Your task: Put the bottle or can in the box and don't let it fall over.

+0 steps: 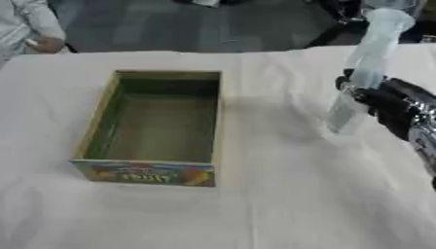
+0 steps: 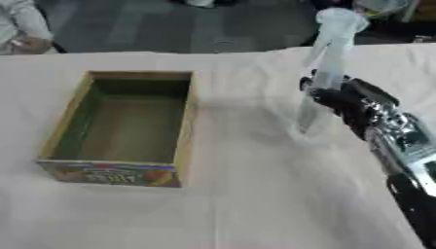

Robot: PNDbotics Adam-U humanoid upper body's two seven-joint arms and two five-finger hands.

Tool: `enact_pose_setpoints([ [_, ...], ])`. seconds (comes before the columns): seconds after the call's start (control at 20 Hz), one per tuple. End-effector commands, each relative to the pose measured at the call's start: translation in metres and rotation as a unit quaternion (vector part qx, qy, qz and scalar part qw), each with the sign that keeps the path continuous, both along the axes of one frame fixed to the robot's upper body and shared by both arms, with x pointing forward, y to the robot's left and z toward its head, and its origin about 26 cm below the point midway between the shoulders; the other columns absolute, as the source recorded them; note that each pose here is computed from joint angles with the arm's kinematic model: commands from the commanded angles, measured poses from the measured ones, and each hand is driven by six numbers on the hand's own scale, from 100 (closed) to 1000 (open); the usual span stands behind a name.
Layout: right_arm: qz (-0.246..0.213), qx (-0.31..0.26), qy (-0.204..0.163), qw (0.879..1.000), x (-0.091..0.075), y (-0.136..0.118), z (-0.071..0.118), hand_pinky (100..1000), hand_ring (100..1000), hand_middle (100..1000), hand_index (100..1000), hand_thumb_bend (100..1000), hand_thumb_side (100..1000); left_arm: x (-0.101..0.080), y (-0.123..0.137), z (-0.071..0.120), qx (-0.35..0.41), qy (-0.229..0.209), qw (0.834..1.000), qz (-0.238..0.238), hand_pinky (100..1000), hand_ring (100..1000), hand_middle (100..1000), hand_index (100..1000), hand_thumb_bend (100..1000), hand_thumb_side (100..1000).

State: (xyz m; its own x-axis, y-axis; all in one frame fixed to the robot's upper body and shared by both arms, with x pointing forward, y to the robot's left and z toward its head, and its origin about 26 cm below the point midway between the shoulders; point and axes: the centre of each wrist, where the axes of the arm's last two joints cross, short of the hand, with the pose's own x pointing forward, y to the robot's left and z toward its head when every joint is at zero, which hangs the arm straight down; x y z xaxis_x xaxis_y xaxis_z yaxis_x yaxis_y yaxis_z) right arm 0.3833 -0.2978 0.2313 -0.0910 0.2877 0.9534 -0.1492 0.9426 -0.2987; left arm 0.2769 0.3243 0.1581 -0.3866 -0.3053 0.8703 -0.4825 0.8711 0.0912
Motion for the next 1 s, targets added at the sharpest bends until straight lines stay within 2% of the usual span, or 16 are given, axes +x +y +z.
enact_pose_setpoints([
  [0.05,0.008,0.009,-0.011,1.0,0.001,-0.004,0.003,944,1000,1000,938,100,387,0.0,0.003,0.006,0.006,-0.01,1.0,0.001,1000,727,617,816,100,571],
  [0.1,0.01,0.012,-0.013,1.0,0.001,-0.005,0.002,936,996,983,920,100,387,0.0,0.003,0.006,0.005,-0.01,1.0,0.001,1000,726,613,815,100,571],
  [0.35,-0.005,0.025,-0.027,0.999,0.004,-0.008,-0.001,862,828,820,760,100,387,0.0,0.003,0.006,0.005,-0.009,1.0,0.0,1000,720,608,813,100,569],
  [0.4,-0.01,0.028,-0.033,0.999,0.003,-0.008,0.0,835,750,728,658,100,387,0.0,0.003,0.006,0.005,-0.009,1.0,0.0,1000,717,605,813,100,569],
  [0.5,-0.02,0.038,-0.049,0.998,0.003,-0.007,0.002,795,597,575,516,100,387,0.0,0.003,0.006,0.005,-0.009,1.0,-0.001,1000,715,602,812,100,568],
  [0.7,-0.033,0.06,-0.088,0.994,0.0,-0.004,0.011,704,379,366,293,100,387,0.001,0.003,0.006,0.005,-0.01,1.0,-0.002,1000,710,598,811,100,567],
  [0.8,-0.036,0.067,-0.101,0.992,-0.001,-0.002,0.013,704,379,366,293,100,387,0.001,0.003,0.006,0.005,-0.01,1.0,-0.003,1000,710,598,811,100,567],
  [0.85,-0.037,0.07,-0.106,0.991,-0.002,-0.001,0.014,631,278,267,198,100,387,0.001,0.003,0.006,0.005,-0.01,1.0,-0.003,1000,707,595,810,100,567],
  [1.0,-0.036,0.085,-0.139,0.986,-0.005,0.002,0.02,593,249,238,186,100,387,0.001,0.004,0.006,0.005,-0.009,1.0,-0.003,1000,703,591,808,100,567],
])
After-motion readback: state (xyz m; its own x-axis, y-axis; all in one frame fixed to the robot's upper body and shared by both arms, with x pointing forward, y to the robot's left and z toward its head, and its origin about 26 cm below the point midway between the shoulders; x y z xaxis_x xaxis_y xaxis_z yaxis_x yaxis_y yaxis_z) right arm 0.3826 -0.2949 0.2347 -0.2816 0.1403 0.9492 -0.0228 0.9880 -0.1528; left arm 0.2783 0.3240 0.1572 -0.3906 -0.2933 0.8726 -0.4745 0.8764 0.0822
